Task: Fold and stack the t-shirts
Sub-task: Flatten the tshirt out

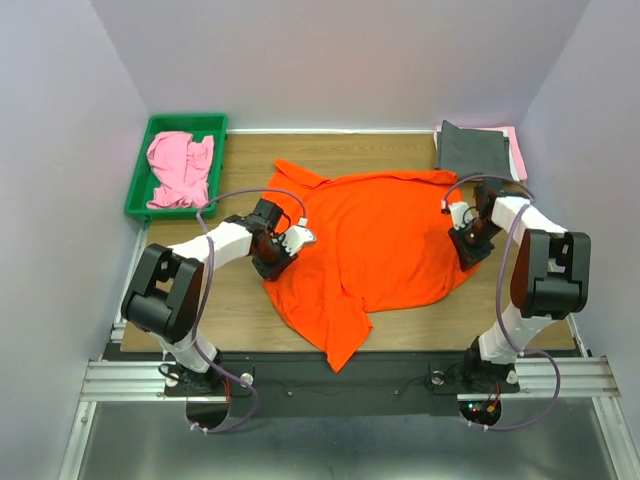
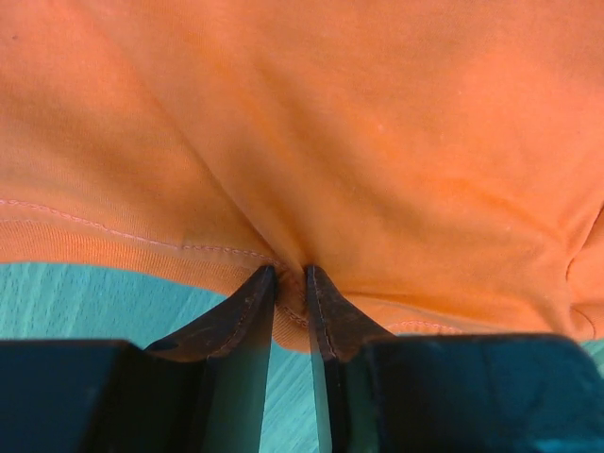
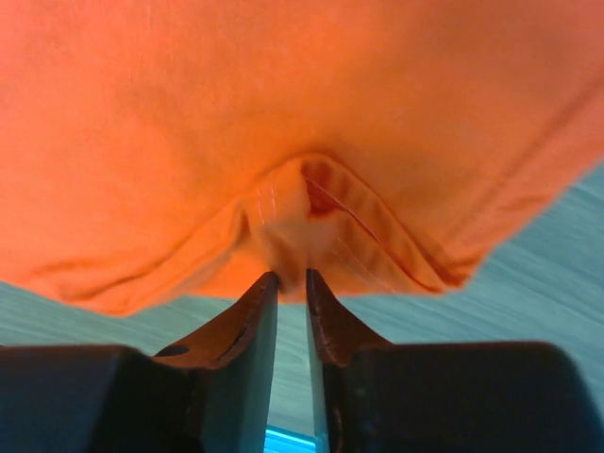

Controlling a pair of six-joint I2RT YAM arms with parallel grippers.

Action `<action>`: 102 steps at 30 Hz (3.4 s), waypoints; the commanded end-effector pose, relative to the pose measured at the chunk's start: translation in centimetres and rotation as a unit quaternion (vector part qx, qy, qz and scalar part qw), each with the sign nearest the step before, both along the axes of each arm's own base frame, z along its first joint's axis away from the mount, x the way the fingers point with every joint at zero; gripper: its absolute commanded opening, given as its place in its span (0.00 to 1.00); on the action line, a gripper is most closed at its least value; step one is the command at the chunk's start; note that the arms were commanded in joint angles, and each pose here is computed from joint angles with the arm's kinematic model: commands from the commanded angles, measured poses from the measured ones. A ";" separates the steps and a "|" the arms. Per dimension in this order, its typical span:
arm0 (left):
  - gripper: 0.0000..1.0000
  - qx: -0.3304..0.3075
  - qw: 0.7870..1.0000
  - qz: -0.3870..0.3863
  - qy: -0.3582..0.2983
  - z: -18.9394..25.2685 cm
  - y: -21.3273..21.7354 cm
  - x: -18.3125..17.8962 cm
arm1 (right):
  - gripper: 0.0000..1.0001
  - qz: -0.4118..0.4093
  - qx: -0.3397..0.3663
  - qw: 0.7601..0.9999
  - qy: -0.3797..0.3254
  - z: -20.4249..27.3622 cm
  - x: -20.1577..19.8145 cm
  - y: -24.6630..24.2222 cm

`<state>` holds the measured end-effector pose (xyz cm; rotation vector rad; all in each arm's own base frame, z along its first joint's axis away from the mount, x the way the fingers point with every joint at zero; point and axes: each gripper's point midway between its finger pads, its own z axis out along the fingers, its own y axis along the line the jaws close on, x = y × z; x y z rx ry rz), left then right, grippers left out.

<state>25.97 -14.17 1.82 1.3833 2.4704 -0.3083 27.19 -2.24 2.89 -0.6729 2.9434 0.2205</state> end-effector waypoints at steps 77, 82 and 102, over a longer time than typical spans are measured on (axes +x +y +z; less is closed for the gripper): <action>0.32 0.065 0.996 0.013 0.059 -3.3 4.2 -2.0 | 0.00 -0.083 0.012 0.996 -0.025 6.2 1.7 0.3; 0.30 0.068 0.996 0.019 0.059 -3.0 5.4 -1.9 | 0.01 -0.058 -0.051 0.997 -0.007 6.7 -2.1 -2.3; 0.27 0.117 0.989 -0.020 0.083 -2.7 9.9 -6.0 | 0.01 -0.001 -0.139 0.986 0.086 0.3 -12.0 -5.7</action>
